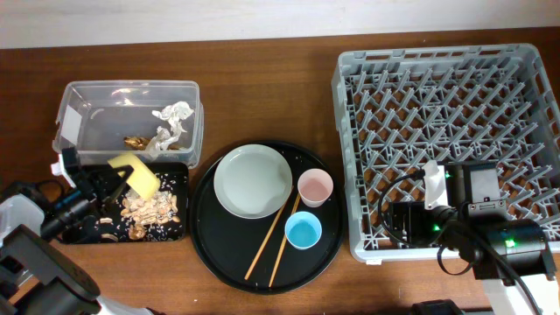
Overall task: Sort waste into correct bins and load items into the dishwasher rack
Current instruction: 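Tip the yellow bowl over the black tray to empty the food scraps, then carry the yellow bowl back and set it onto the white plate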
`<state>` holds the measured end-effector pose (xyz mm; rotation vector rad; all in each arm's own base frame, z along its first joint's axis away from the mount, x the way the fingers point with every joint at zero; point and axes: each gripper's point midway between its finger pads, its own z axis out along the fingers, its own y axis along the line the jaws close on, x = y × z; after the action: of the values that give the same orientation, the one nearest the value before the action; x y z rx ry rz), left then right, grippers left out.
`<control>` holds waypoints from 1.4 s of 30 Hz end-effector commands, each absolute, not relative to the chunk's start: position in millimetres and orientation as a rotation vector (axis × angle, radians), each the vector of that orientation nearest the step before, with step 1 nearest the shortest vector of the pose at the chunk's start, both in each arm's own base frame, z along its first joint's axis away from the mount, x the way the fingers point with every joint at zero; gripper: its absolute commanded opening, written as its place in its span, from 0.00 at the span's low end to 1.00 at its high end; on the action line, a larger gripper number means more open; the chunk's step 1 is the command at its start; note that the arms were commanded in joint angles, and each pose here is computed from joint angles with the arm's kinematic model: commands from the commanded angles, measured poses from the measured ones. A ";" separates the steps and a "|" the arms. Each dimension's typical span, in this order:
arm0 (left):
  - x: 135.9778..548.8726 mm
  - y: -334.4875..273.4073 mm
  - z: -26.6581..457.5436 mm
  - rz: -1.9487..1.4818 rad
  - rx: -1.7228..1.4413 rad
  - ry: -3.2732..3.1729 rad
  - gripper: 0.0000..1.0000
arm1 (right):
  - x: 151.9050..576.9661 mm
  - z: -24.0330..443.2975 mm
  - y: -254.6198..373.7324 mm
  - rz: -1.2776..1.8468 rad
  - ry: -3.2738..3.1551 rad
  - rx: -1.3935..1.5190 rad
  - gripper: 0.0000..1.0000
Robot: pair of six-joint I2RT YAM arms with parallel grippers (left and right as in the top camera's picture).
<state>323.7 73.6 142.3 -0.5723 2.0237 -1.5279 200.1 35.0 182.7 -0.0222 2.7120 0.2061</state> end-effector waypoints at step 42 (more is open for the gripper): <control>349.8 -146.3 130.0 -0.841 0.554 2.738 0.00 | 202.3 189.5 37.0 0.219 2.695 -0.017 0.99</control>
<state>332.0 -149.8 144.6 0.5976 2.5494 -1.2867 199.5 35.0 182.4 -0.0215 2.7147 0.2061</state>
